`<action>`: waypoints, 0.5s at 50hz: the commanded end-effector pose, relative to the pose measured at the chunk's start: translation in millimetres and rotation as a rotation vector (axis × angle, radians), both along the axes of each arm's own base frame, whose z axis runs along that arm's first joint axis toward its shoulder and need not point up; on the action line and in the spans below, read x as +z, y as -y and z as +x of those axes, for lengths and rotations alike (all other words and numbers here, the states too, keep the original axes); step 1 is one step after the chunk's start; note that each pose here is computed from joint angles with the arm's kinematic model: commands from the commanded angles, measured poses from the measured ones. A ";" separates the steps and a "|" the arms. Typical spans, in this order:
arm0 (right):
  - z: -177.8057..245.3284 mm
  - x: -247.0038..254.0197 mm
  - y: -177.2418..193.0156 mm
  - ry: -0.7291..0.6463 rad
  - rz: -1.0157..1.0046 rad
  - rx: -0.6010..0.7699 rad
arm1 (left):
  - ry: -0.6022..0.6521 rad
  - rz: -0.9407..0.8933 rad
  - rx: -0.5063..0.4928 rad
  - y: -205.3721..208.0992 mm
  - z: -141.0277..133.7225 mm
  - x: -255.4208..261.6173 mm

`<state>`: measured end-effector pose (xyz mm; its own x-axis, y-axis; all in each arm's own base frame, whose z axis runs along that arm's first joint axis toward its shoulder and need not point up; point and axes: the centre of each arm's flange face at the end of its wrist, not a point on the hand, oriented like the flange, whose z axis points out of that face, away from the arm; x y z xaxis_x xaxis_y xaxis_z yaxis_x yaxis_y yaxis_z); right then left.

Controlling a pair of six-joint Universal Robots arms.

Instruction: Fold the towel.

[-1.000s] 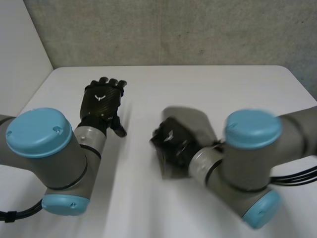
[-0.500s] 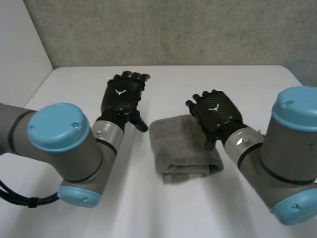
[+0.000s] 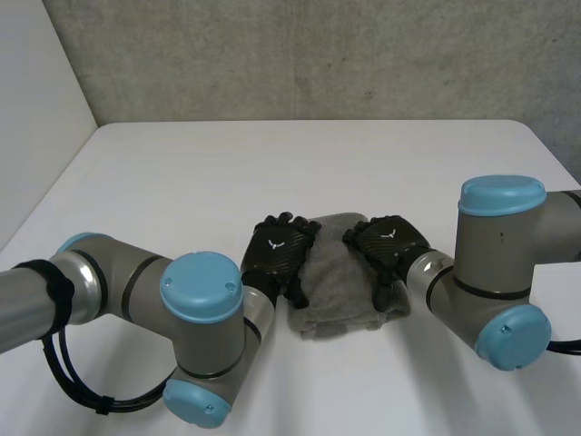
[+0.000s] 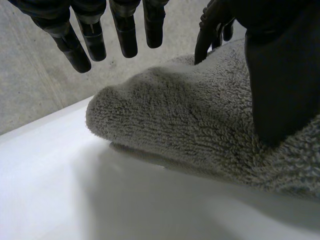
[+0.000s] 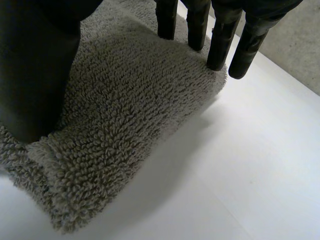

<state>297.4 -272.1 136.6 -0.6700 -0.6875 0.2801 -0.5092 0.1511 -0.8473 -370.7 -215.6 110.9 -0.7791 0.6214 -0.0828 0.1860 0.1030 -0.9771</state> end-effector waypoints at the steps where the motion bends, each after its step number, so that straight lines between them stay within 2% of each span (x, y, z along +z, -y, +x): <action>1: 0.6 52.5 2.4 0.099 -0.063 -0.029 | -0.018 -0.010 0.017 1.4 7.5 29.4; 2: 0.6 52.7 2.4 0.099 -0.063 -0.029 | -0.031 -0.026 0.021 1.9 9.5 44.3; 3: -0.5 73.3 1.3 0.155 -0.091 -0.042 | -0.031 -0.026 0.021 1.9 9.6 44.5; 7: -7.5 130.4 -1.1 0.292 -0.193 -0.079 | -0.083 -0.106 0.064 14.3 24.7 97.8; 10: -10.6 151.0 -4.1 0.333 -0.236 -0.091 | -0.124 -0.163 0.100 20.7 38.2 135.5; 12: -24.5 178.9 -4.3 0.371 -0.305 -0.157 | -0.144 -0.190 0.120 21.0 46.4 155.8; 13: -24.6 179.0 -4.3 0.371 -0.306 -0.157 | -0.154 -0.206 0.148 24.2 56.4 170.9; 14: -32.2 185.9 -2.6 0.374 -0.330 -0.203 | -0.154 -0.206 0.148 24.3 56.5 171.1; 16: -39.5 190.8 -0.3 0.376 -0.350 -0.254 | -0.152 -0.216 0.216 35.1 78.7 191.5; 18: -49.8 191.3 3.9 0.363 -0.367 -0.347 | -0.154 -0.210 0.241 37.8 86.5 201.4; 25: -51.5 192.8 2.9 0.350 -0.383 -0.383 | -0.142 -0.155 0.275 34.5 99.9 219.0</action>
